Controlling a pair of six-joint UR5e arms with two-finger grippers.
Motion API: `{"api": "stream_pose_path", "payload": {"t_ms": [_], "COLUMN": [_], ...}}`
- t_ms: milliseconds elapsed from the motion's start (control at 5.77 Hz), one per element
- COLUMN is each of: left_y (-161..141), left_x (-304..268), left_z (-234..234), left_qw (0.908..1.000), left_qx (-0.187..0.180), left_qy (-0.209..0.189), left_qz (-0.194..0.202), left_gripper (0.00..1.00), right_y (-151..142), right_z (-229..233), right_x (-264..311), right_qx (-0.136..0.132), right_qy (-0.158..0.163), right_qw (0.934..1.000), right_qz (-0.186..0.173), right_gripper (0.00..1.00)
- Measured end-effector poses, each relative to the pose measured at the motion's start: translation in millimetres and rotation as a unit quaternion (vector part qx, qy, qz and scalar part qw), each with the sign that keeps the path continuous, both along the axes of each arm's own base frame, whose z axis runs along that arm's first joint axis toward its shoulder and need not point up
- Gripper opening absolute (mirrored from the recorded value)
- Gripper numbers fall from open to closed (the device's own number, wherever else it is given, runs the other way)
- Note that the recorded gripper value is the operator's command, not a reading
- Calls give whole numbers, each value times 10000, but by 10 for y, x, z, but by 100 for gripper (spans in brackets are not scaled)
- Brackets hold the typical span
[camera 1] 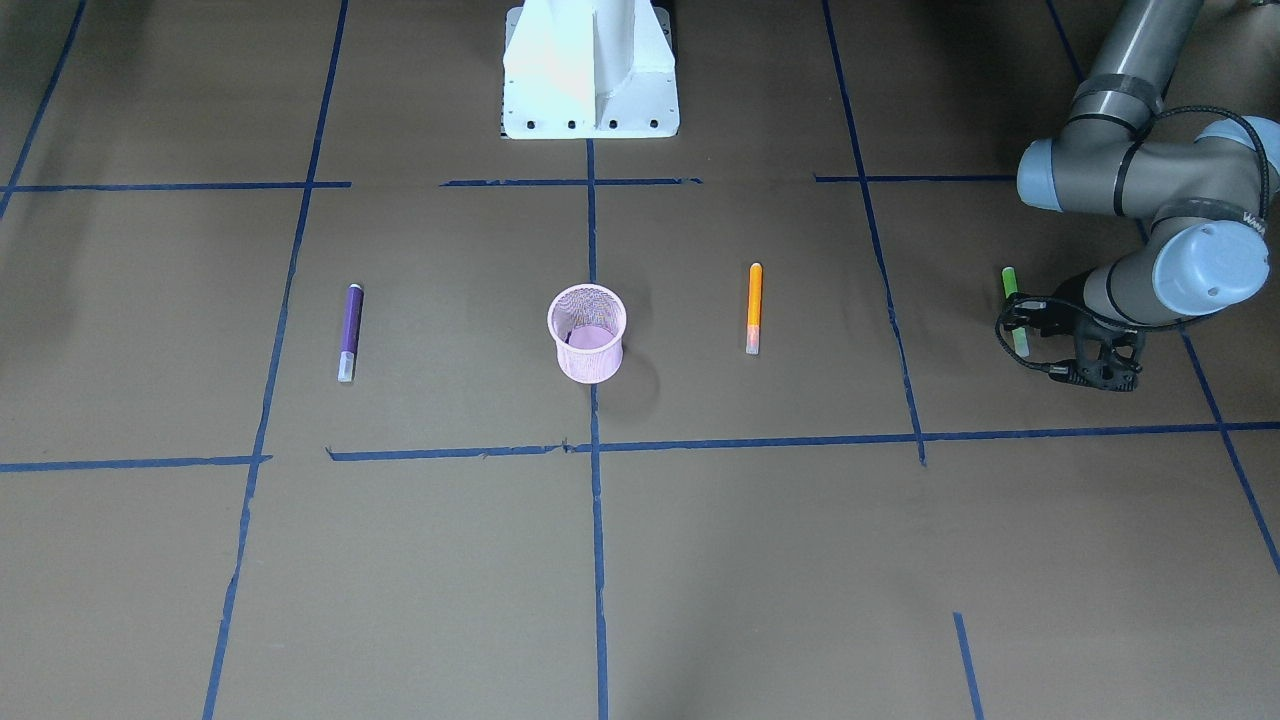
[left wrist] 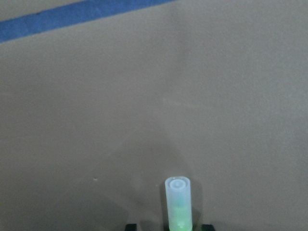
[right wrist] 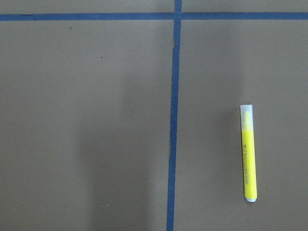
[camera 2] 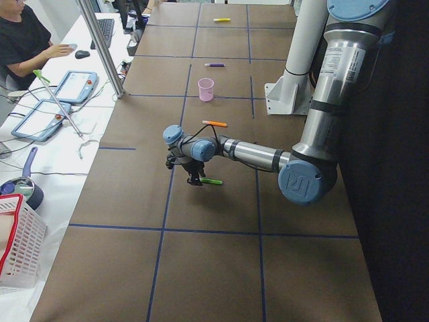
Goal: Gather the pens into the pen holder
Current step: 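Lower the left gripper onto the green highlighter and close on it, then lift the green highlighter with the left gripper and carry it over the lavender cup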
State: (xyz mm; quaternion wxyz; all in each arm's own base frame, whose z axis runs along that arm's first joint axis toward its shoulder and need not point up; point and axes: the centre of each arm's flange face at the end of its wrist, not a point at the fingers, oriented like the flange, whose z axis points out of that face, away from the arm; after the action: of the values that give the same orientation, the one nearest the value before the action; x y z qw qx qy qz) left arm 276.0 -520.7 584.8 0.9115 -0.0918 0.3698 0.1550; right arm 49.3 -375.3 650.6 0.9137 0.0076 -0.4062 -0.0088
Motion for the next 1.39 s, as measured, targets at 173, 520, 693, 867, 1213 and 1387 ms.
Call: {"api": "stream_pose_path", "payload": {"t_ms": [173,520,693,867,1213,1387], "left_y": [6,17,19,18,-83,-199], "left_x": [17,39,42,44,109,184], "left_z": [-4,1,-2,-70,-895,-1493], "left_qw": [10000,10000,10000,9999,9969,9917], "left_qx": [5,19,29,78,648,1066], "left_qy": [3,10,16,55,448,713], "left_qz": [18,65,77,79,26,-25], "left_gripper": [31,1,0,0,0,0], "right_y": [0,1,1,1,-14,-17], "right_z": [2,5,8,8,-21,-29], "right_x": [0,0,0,0,0,-1], "right_qx": [-2,-6,-8,-9,28,36], "right_qy": [0,2,4,2,-1,-3], "right_qw": [10000,10000,10000,10000,10000,10000], "right_qz": [0,0,0,0,0,1], "right_gripper": [100,100,100,100,100,100]}}
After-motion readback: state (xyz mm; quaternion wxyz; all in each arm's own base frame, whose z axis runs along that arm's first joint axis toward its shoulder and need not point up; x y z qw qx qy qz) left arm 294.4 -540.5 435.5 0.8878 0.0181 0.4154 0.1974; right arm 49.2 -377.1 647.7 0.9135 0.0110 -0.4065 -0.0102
